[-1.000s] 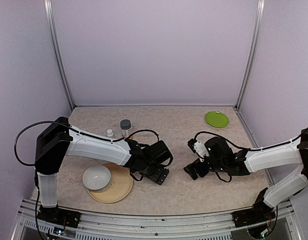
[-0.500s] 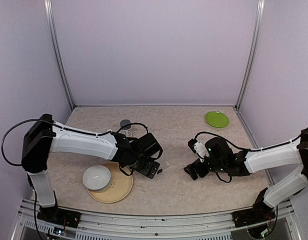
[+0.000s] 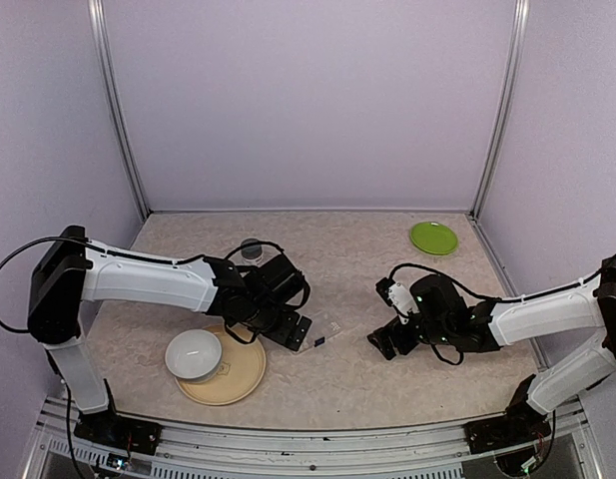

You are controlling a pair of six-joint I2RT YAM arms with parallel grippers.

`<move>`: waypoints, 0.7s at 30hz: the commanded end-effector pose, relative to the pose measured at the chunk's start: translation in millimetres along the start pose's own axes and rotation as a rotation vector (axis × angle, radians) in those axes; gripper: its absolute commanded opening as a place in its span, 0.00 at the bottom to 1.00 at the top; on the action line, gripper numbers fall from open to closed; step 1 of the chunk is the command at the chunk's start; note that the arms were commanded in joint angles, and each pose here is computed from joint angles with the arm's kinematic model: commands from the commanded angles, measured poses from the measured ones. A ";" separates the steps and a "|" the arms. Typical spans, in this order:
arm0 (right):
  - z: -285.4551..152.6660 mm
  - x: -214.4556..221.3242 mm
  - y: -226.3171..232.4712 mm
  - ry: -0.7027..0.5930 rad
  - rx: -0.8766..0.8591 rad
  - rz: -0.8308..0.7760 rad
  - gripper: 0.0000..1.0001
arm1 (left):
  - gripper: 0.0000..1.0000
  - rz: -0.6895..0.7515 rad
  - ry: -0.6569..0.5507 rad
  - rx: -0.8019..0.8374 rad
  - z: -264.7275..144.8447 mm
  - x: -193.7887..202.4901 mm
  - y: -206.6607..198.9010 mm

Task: Sort the pills into containers
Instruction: Adjust the pill container at the center of the board.

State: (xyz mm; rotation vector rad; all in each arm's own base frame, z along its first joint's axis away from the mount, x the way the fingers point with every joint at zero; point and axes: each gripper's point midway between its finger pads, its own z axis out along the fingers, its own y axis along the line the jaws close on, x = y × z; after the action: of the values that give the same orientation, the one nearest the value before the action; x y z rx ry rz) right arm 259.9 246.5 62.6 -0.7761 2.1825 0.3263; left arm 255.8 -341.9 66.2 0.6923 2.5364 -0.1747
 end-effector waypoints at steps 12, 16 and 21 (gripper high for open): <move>-0.4 -5.3 -3.3 -0.020 0.005 0.011 1.00 | 0.92 0.077 0.088 -0.128 19.9 24.2 13.9; -0.6 -6.8 -2.6 -0.020 0.003 0.006 1.00 | 0.91 0.093 0.111 -0.113 23.4 30.8 9.6; -0.6 -8.5 -2.9 -0.020 0.005 0.001 1.00 | 0.88 0.115 0.141 -0.077 27.0 39.2 1.1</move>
State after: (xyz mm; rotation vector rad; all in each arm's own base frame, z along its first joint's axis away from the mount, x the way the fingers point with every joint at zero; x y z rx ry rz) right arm 259.4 246.8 62.3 -0.7796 2.1832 0.3285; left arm 254.1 -333.7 43.9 0.7463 2.5543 -0.0271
